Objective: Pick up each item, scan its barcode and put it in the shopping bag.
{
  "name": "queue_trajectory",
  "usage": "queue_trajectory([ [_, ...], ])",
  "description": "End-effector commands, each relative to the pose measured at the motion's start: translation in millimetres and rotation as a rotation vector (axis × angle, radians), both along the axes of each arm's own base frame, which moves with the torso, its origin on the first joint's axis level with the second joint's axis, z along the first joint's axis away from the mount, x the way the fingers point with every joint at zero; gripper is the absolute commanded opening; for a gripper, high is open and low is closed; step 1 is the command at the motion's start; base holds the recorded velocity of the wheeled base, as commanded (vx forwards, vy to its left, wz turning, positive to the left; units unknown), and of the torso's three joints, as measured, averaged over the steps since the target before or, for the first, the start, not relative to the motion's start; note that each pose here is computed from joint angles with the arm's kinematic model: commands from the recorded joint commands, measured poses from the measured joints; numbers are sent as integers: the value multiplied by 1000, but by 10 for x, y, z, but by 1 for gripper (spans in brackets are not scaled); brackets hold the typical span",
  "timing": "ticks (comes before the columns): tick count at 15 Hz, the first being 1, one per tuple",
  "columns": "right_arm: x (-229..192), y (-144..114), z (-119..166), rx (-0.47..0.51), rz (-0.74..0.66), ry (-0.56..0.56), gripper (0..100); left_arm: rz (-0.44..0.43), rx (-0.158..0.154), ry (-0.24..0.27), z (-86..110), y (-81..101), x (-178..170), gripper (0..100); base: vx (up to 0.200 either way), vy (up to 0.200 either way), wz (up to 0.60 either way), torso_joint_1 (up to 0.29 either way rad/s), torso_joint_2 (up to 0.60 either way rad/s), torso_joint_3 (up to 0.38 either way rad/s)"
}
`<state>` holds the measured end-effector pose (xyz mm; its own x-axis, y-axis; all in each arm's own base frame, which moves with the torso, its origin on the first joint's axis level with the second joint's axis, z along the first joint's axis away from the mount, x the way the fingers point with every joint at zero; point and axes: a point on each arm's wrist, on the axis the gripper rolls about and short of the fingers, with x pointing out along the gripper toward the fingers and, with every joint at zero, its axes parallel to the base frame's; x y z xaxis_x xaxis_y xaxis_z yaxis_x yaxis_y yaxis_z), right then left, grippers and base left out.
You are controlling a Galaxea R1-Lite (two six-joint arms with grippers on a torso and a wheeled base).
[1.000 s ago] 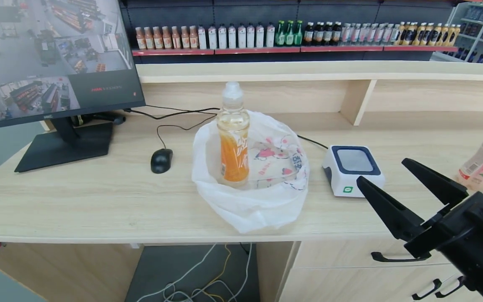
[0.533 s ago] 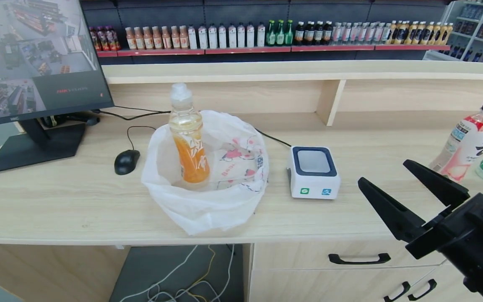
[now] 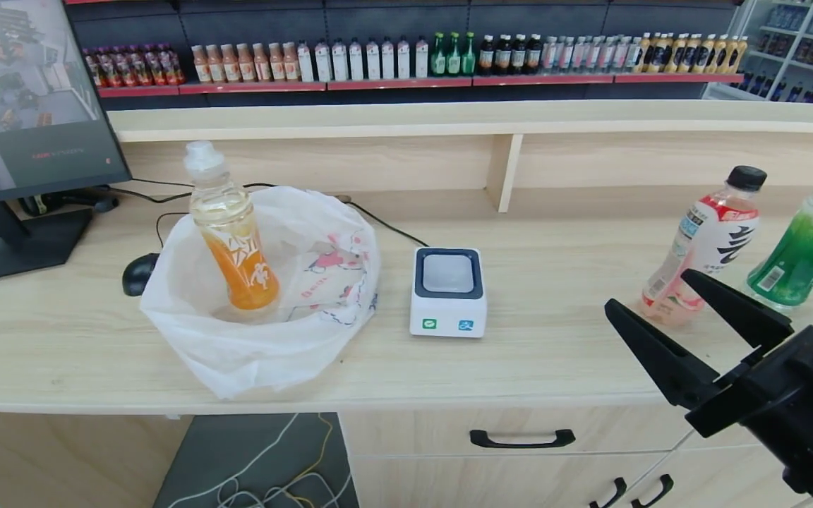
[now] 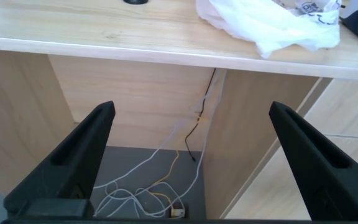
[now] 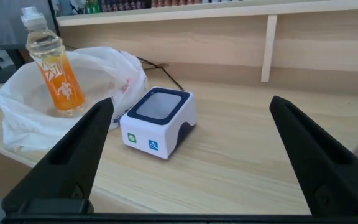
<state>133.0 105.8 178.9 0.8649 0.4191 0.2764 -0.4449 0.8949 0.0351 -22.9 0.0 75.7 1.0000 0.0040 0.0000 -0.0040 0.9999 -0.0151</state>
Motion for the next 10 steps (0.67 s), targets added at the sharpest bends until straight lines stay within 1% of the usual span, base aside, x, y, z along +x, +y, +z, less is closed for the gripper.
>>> queue_trajectory([
  [1,1,1,2,0,0,-1,100,1,0,0,0,0,0,100,0,-200,0,2,2,7],
  [8,-10,-8,-16,-3,1,5,100,1,0,0,0,0,0,100,0,-200,0,1,5,4],
  [10,-20,-17,-34,-8,1,11,100,1,0,2,-4,0,1,100,0,0,0,0,0,0],
])
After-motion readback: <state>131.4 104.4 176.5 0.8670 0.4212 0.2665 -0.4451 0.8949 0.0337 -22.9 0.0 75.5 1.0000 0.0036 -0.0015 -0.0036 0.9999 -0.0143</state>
